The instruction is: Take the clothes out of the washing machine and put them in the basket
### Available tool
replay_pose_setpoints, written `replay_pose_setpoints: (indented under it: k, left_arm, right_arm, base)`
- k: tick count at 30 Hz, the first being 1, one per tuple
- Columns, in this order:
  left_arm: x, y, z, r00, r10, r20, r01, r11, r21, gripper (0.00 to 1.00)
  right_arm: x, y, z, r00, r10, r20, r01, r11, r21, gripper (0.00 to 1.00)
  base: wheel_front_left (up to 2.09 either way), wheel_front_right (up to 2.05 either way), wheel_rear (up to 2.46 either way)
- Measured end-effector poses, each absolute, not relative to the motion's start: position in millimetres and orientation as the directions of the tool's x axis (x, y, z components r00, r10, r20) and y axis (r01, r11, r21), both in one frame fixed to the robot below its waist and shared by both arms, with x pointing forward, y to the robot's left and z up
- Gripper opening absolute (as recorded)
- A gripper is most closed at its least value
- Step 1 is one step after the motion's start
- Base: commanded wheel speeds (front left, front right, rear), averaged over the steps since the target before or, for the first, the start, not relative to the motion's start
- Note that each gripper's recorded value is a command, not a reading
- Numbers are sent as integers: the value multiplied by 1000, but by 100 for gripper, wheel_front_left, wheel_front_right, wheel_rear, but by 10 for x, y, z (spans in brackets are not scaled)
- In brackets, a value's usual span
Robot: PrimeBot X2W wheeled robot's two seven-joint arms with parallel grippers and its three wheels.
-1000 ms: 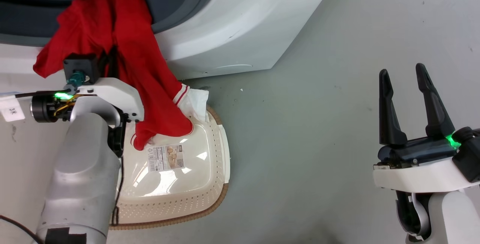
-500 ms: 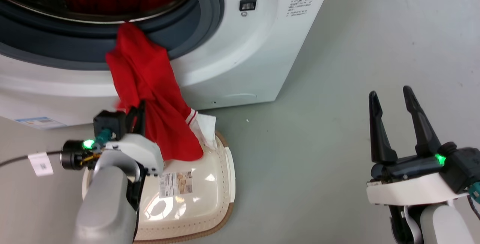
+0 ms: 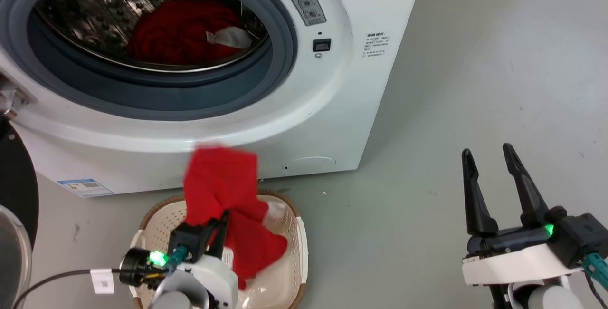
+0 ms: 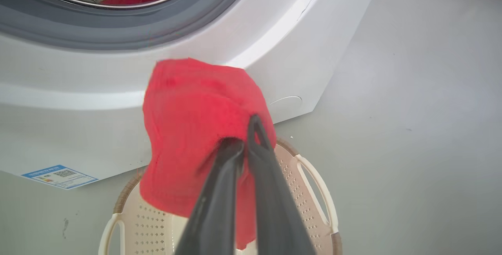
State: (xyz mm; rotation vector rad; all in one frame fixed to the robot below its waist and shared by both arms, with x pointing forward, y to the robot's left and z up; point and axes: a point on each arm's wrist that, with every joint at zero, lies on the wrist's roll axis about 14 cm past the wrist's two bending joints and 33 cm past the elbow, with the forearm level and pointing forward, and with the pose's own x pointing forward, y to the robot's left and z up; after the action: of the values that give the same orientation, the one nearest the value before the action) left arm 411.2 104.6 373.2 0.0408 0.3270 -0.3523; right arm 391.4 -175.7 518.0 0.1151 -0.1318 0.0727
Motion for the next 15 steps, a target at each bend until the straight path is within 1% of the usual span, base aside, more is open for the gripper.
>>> replay_pose_setpoints:
  k: [5,9,15]
  left_arm:
    - [3883,963,3659,863,-364,-350,376,926,-36,0]
    - [3807,978,3535,848,-362,-387,370,927,-57,0]
    - [3769,1038,3138,793,-342,-504,349,933,-83,0]
  right_arm:
    - [3868,-1741,5216,987,68,144,-85,990,110,100]
    - [3872,-1750,5177,989,66,133,-81,991,111,100]
    - [4026,-1729,5126,989,74,126,-88,990,108,100]
  base:
    - [0,0,0]
    - [0,0,0]
    - [0,0,0]
